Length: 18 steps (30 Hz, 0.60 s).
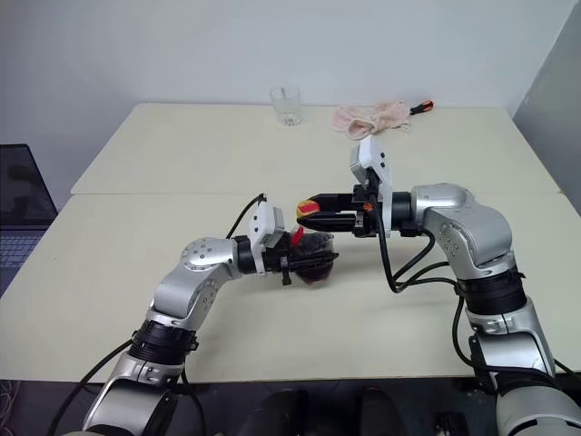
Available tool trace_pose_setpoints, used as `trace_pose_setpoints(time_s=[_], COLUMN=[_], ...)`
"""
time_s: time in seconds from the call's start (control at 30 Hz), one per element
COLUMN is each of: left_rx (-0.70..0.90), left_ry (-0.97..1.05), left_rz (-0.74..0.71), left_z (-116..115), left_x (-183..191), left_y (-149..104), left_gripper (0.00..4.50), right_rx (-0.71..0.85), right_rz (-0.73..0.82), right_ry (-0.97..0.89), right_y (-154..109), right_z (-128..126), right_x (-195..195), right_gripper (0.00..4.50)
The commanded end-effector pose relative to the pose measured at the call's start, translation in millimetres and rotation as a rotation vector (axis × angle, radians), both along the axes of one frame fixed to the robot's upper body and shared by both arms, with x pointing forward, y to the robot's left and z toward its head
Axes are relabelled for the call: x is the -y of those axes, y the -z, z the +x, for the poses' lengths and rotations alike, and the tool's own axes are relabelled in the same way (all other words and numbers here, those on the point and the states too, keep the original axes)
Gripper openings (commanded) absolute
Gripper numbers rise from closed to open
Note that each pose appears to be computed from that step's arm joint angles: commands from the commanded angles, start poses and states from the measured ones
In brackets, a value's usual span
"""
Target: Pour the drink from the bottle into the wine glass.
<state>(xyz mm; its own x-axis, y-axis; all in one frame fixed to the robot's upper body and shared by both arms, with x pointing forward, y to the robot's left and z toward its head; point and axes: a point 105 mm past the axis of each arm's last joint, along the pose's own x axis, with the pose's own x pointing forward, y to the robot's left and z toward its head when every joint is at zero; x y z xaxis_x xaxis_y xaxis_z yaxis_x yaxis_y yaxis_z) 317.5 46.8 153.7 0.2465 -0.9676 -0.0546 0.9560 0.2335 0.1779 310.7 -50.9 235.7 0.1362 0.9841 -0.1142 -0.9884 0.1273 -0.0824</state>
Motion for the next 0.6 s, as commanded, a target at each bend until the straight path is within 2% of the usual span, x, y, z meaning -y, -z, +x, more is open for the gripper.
trace_pose_setpoints(time_s=[0.03,0.2,0.27,0.43,0.53,0.6], left_rx=[0.073,0.071,0.070,0.071,0.071,0.070], left_ry=[0.042,0.042,0.040,0.037,0.033,0.029], left_rz=[-0.022,-0.021,-0.019,-0.018,-0.017,-0.016], left_z=[-7.1,-8.0,-7.9,-8.5,-8.4,-8.3], left_x=[5.4,5.4,4.9,4.0,2.9,1.9], left_y=[-16.2,-15.6,-15.0,-14.9,-14.8,-14.5], left_gripper=[1.65,1.65,1.64,1.64,1.64,1.64], right_rx=[0.056,0.040,0.025,0.016,0.030,0.035], right_rz=[0.062,0.172,0.265,0.431,0.410,0.352], right_ry=[0.005,-0.049,-0.047,0.073,0.267,0.445], right_y=[-24.8,-44.7,-60.3,-81.1,-70.1,-49.2], right_z=[-3.6,-13.5,-14.3,-5.9,7.9,19.3], right_x=[12.0,18.7,25.7,48.8,71.3,93.7], right_gripper=[1.24,1.24,1.23,1.20,1.20,1.20])
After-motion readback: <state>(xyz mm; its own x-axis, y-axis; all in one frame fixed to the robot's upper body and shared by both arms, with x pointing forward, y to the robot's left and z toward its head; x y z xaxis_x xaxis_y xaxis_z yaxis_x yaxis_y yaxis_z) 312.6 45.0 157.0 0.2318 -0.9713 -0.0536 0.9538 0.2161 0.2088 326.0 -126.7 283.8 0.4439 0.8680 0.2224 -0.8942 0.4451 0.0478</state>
